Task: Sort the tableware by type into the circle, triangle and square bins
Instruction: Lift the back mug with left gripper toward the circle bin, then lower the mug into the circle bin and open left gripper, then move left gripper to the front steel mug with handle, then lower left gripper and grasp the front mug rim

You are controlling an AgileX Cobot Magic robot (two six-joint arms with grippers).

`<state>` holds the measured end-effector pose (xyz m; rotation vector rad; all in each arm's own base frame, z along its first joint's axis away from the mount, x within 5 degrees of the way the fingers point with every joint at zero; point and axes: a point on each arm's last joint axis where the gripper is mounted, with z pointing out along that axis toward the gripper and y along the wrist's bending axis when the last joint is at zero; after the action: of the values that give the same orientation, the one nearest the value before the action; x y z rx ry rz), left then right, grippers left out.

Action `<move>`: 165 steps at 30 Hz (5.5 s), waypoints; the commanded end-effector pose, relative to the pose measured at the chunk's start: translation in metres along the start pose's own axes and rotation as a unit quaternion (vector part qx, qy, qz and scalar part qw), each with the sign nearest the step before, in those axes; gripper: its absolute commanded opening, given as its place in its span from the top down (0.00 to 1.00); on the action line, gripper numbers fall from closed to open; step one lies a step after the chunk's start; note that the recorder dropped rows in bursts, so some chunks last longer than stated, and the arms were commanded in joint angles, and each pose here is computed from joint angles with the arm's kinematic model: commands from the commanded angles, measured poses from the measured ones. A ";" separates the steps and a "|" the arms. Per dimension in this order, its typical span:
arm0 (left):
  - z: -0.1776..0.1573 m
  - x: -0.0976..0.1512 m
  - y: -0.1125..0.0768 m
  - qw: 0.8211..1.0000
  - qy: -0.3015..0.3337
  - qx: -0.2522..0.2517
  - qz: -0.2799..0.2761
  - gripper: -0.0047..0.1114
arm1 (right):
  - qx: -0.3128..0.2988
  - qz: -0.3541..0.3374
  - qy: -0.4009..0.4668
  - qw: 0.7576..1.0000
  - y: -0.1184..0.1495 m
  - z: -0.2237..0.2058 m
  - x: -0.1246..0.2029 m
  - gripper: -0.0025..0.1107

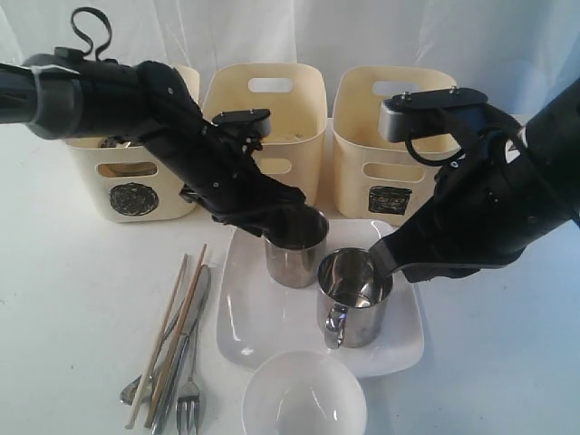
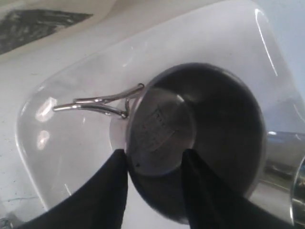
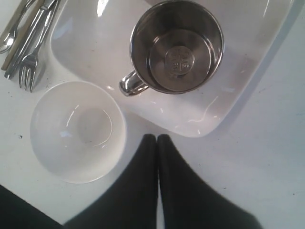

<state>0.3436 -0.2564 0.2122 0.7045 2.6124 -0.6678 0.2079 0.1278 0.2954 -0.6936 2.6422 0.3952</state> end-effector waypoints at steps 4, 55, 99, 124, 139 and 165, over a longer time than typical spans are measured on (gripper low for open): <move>0.011 0.005 0.000 0.999 0.017 -0.052 -0.006 0.62 | 0.003 -0.004 0.007 1.000 -0.002 -0.002 0.003 0.98; -0.177 -0.046 0.062 0.915 -0.278 -0.282 0.070 0.96 | 0.051 -0.028 -0.279 0.958 -0.004 -0.045 0.128 0.98; -0.146 -0.021 -0.001 0.963 -0.124 -0.172 0.169 0.96 | 0.052 -0.028 -0.282 0.958 -0.004 -0.045 0.128 0.98; -0.046 0.002 -0.034 0.984 0.034 0.118 0.133 0.87 | 0.049 -0.043 -0.381 0.922 0.002 -0.079 0.156 0.98; -0.029 0.042 -0.096 0.947 0.164 0.123 0.248 0.53 | 0.061 -0.052 -0.368 0.926 0.001 -0.079 0.162 0.98; 0.011 0.059 -0.138 0.977 0.116 -0.075 0.161 0.53 | 0.069 -0.055 -0.368 0.926 0.000 -0.079 0.162 0.98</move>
<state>0.2316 -0.3418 0.2362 1.1567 2.5656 -0.3043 0.0545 0.0341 0.2979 -0.5166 1.8852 0.3616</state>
